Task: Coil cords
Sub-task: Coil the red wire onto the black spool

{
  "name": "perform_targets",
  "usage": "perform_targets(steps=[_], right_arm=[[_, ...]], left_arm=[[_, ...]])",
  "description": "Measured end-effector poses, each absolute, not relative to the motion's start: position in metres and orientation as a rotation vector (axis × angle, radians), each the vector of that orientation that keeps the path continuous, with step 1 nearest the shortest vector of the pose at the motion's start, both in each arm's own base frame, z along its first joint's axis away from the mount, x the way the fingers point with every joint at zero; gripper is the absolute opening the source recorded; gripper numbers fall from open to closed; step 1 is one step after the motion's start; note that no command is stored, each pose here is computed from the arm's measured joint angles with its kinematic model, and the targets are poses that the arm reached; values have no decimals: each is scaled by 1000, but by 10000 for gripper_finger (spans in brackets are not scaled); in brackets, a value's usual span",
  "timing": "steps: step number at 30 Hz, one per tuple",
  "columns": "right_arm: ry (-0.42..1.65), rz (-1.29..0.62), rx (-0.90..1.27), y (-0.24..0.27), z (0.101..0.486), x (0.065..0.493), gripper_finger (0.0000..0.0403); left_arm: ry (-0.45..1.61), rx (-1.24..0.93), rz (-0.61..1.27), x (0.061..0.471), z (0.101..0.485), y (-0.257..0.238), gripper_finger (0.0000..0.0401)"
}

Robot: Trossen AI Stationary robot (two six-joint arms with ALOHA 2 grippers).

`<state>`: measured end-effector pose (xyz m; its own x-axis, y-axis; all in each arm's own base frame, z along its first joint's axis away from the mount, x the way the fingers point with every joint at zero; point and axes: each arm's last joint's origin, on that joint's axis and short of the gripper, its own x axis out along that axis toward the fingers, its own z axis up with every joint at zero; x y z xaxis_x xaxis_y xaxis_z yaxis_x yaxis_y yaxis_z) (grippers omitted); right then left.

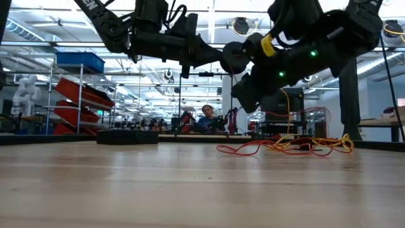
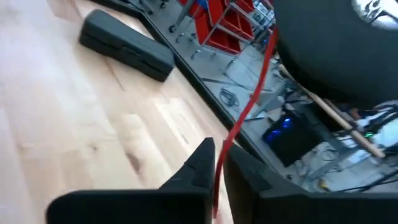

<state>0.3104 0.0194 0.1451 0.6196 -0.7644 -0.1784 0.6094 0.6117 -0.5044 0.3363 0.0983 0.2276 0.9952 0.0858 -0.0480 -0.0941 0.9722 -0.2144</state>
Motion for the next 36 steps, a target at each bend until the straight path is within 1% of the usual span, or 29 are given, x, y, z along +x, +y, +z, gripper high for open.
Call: perform_targets(steps=[6, 16, 19, 25, 29, 33, 36], right_arm=[[389, -810, -377, 18, 137, 302, 42], [400, -798, -385, 20, 134, 298, 43], [406, -756, -392, 25, 133, 298, 43], [474, -731, -420, 31, 129, 293, 43], [520, -722, -413, 33, 131, 286, 43], [567, -724, -397, 34, 135, 278, 43], [580, -721, -384, 33, 138, 274, 43]], left_arm=[[41, -232, 28, 337, 228, 96, 0], [78, -257, -113, 334, 226, 99, 0], [97, -265, -145, 333, 224, 101, 0], [117, -268, -197, 331, 223, 102, 0], [120, -243, -249, 331, 223, 100, 0], [130, -233, -341, 329, 222, 102, 0], [157, -249, -360, 328, 219, 103, 0]])
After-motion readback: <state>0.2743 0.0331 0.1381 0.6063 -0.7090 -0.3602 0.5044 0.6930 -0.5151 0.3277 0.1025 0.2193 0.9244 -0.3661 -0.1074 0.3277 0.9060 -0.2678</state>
